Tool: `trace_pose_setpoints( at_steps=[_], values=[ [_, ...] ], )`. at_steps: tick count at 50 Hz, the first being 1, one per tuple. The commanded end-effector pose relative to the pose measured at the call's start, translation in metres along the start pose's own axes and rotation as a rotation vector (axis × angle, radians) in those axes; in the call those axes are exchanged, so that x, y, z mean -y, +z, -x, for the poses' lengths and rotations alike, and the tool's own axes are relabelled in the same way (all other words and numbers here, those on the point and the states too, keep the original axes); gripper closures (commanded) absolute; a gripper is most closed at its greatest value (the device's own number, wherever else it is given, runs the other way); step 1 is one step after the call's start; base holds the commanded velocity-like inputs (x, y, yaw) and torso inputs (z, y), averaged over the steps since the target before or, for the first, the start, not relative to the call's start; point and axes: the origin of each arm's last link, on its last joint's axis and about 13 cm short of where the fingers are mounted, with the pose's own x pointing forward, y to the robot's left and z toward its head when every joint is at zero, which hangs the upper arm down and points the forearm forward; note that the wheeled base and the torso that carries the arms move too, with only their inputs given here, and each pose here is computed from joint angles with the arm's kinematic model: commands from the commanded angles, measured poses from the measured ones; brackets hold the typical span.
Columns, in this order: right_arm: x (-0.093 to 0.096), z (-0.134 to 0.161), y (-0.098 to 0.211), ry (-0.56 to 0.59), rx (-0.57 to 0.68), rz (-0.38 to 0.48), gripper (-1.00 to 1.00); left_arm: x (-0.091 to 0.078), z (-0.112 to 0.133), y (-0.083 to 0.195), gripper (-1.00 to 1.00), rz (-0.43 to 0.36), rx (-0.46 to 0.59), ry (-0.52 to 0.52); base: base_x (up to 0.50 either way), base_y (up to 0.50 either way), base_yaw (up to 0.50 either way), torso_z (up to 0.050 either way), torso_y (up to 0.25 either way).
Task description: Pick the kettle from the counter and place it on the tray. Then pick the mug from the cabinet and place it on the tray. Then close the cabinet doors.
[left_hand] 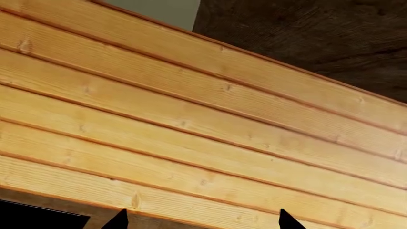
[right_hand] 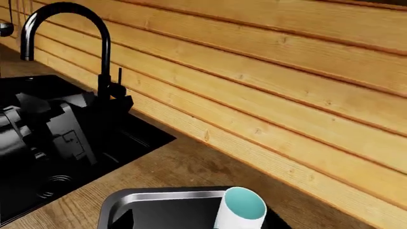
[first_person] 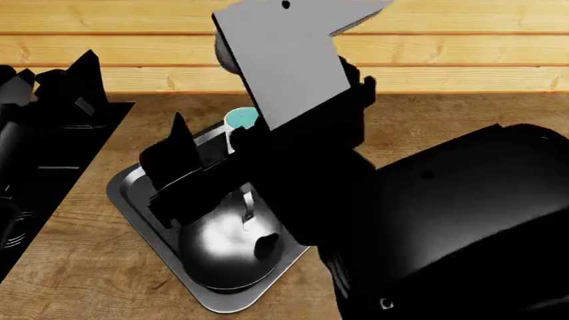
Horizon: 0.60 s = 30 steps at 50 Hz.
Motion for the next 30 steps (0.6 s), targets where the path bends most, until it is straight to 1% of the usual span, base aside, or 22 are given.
trace_pose_setpoints(
  at_steps=[1, 4, 7, 9, 11, 15, 17, 19, 22, 24, 27, 30],
  values=[
    [0.012, 0.035, 0.032, -0.101, 0.234, 0.002, -1.00, 0.006, 0.001, 0.009, -1.00, -0.006, 0.018, -0.016, 0.00, 0.00, 0.00, 0.000, 0.000],
    [0.016, 0.047, 0.035, -0.155, 0.297, 0.003, -1.00, 0.011, 0.005, 0.016, -1.00, -0.014, 0.037, -0.032, 0.00, 0.00, 0.00, 0.000, 0.000],
    [0.019, 0.059, 0.031, -0.203, 0.349, 0.009, -1.00, 0.019, 0.012, 0.024, -1.00, -0.035, 0.068, -0.054, 0.00, 0.00, 0.00, 0.000, 0.000],
    [0.021, 0.068, 0.024, -0.230, 0.379, 0.023, -1.00, 0.026, 0.019, 0.031, -1.00, -0.042, 0.096, -0.071, 0.00, 0.00, 0.00, 0.000, 0.000],
    [0.024, 0.074, 0.017, -0.262, 0.400, 0.033, -1.00, 0.032, 0.026, 0.035, -1.00, -0.027, 0.110, -0.096, 0.00, 0.00, 0.00, 0.000, 0.000],
    [0.030, 0.086, 0.001, -0.370, 0.442, 0.060, -1.00, 0.048, 0.047, 0.047, -1.00, -0.069, 0.185, -0.131, 0.00, 0.00, 0.00, 0.000, 0.000],
    [0.031, 0.089, -0.009, -0.417, 0.454, 0.080, -1.00, 0.054, 0.056, 0.054, -1.00, -0.073, 0.219, -0.138, 0.00, 0.00, 0.00, 0.000, 0.000],
    [0.038, 0.089, -0.015, -0.468, 0.469, 0.113, -1.00, 0.059, 0.065, 0.059, -1.00, -0.069, 0.257, -0.135, 0.00, 0.00, 0.00, 0.000, 0.000],
    [0.049, 0.092, -0.024, -0.534, 0.500, 0.146, -1.00, 0.063, 0.077, 0.063, -1.00, -0.087, 0.317, -0.114, 0.00, 0.00, 0.00, 0.000, 0.000],
    [0.057, 0.096, -0.029, -0.577, 0.522, 0.159, -1.00, 0.065, 0.084, 0.065, -1.00, -0.125, 0.363, -0.093, 0.00, 0.00, 0.00, 0.000, 0.000],
    [0.065, 0.106, -0.034, -0.623, 0.550, 0.161, -1.00, 0.069, 0.094, 0.070, -1.00, -0.153, 0.419, -0.081, 0.00, 0.00, 0.00, 0.000, 0.000],
    [0.070, 0.113, -0.041, -0.655, 0.562, 0.154, -1.00, 0.070, 0.097, 0.073, -1.00, -0.167, 0.445, -0.074, 0.00, 0.00, 0.00, 0.000, 0.000]
  ],
)
